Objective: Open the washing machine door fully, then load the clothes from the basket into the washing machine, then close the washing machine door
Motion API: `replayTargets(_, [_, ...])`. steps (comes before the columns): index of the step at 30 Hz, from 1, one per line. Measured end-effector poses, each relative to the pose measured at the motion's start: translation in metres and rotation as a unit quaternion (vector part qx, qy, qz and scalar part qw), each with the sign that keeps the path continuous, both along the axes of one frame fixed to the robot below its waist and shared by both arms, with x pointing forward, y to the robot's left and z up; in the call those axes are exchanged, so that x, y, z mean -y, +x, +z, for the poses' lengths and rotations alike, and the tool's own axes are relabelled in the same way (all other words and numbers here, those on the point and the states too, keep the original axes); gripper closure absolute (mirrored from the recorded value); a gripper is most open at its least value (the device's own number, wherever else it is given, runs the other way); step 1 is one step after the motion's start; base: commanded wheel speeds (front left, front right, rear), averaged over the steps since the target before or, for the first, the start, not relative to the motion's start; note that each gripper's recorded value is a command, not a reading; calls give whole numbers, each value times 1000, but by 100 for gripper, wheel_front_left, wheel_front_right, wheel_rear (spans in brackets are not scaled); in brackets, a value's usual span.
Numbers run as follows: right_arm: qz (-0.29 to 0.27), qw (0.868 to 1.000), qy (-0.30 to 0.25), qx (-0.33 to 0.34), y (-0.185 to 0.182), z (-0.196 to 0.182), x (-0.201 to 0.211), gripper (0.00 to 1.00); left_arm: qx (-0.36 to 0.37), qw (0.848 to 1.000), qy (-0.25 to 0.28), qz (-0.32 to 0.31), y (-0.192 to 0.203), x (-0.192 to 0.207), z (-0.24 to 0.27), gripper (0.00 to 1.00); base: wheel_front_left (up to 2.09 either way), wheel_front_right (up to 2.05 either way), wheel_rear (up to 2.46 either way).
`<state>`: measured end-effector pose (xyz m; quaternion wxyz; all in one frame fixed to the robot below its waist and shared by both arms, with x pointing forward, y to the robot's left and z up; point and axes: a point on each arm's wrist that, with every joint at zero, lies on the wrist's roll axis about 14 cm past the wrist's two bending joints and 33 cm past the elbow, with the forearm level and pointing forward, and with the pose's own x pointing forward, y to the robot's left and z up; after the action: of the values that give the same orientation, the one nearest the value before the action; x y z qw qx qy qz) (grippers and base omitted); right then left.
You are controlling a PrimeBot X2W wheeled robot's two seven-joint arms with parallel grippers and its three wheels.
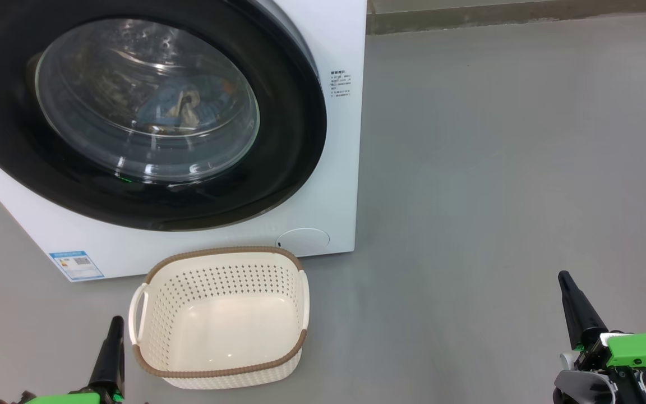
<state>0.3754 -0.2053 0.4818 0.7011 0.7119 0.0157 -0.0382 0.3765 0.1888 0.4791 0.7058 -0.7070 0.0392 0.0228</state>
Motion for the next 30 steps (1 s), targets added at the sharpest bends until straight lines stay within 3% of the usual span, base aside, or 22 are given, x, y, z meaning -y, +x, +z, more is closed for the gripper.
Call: replayTargets(30, [1,1000,0,1,0,1,0,100,0,1000,0,0,0,0,0,100,0,0,0])
